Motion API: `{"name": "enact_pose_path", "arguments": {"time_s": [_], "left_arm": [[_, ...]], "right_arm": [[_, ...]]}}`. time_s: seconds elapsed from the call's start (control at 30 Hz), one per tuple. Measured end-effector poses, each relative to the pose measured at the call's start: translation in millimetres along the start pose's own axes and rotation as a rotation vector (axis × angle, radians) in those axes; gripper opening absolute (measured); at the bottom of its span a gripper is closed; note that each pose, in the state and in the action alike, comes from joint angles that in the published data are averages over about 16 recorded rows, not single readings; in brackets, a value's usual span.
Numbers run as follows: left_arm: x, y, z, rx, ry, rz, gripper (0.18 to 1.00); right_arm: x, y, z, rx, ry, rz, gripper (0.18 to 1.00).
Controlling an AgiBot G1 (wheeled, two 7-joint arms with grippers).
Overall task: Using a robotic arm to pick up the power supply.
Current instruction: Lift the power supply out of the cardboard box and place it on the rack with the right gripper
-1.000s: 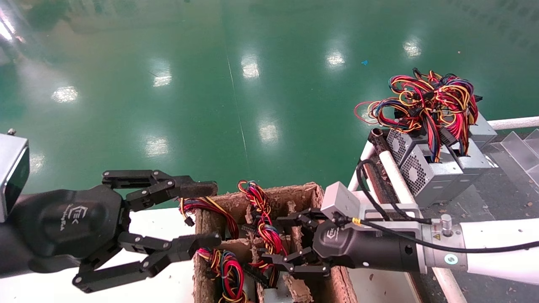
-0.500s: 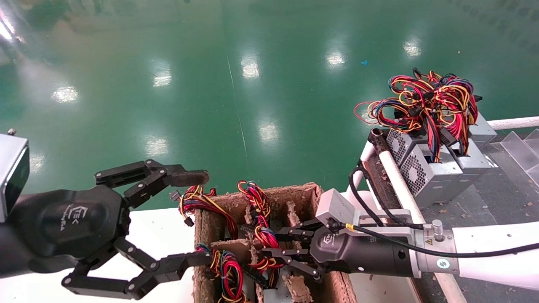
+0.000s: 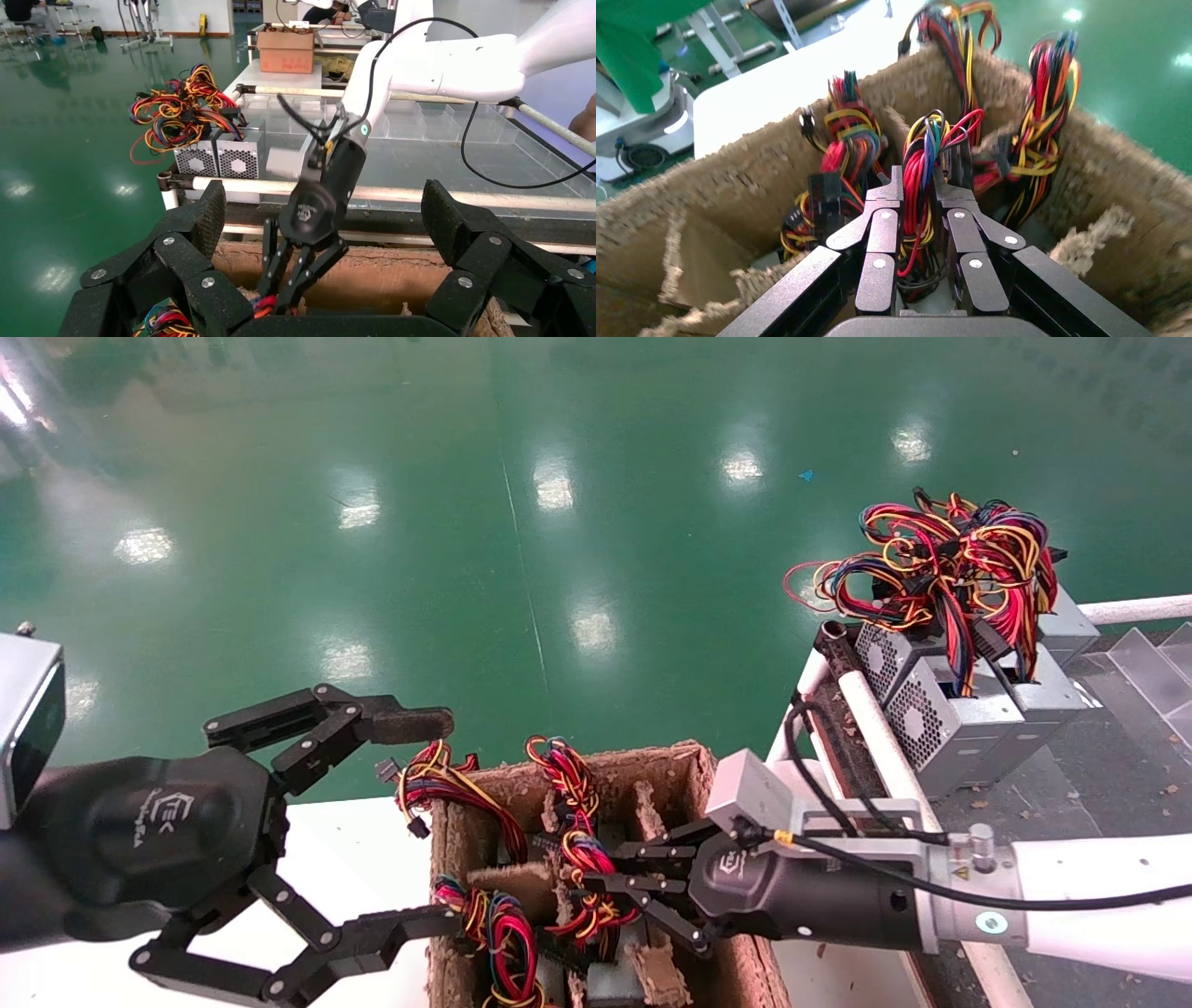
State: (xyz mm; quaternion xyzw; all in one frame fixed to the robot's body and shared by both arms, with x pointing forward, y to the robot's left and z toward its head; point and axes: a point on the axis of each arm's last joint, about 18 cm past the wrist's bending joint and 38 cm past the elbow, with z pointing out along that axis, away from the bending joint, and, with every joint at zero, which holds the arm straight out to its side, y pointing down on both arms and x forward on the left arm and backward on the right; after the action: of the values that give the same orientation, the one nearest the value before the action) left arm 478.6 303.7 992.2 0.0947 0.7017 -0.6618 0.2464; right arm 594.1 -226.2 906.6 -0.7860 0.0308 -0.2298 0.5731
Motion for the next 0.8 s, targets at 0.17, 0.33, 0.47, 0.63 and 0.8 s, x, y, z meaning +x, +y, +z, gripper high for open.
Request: {"name": "enact_pose_path", "arguments": {"time_s": [0.17, 0.33, 0.47, 0.63, 0.8], "left_arm": [[0.0, 0.0, 0.0, 0.0, 0.0, 0.0, 0.998], [0.0, 0.0, 0.0, 0.0, 0.0, 0.0, 1.0], [0.0, 0.0, 0.0, 0.0, 0.0, 0.0, 1.001], [0.0, 0.0, 0.0, 0.0, 0.0, 0.0, 1.001], [0.0, 0.0, 0.0, 0.0, 0.0, 0.0, 1.001]], "right_arm": [[-3.0, -18.8, -17.8, 0.056, 0.011, -0.029, 0.259], [-6.6, -43.1, -44.4, 0.124, 0.034, -0.071, 0.257], [-9.1, -63.8, -71.4, 0.181, 0.062, -0.109, 0.255], [-10.8, -91.8, -109.3, 0.253, 0.11, -0.169, 0.254], [-10.9, -119.1, -149.0, 0.312, 0.176, -0.249, 0.254]]}}
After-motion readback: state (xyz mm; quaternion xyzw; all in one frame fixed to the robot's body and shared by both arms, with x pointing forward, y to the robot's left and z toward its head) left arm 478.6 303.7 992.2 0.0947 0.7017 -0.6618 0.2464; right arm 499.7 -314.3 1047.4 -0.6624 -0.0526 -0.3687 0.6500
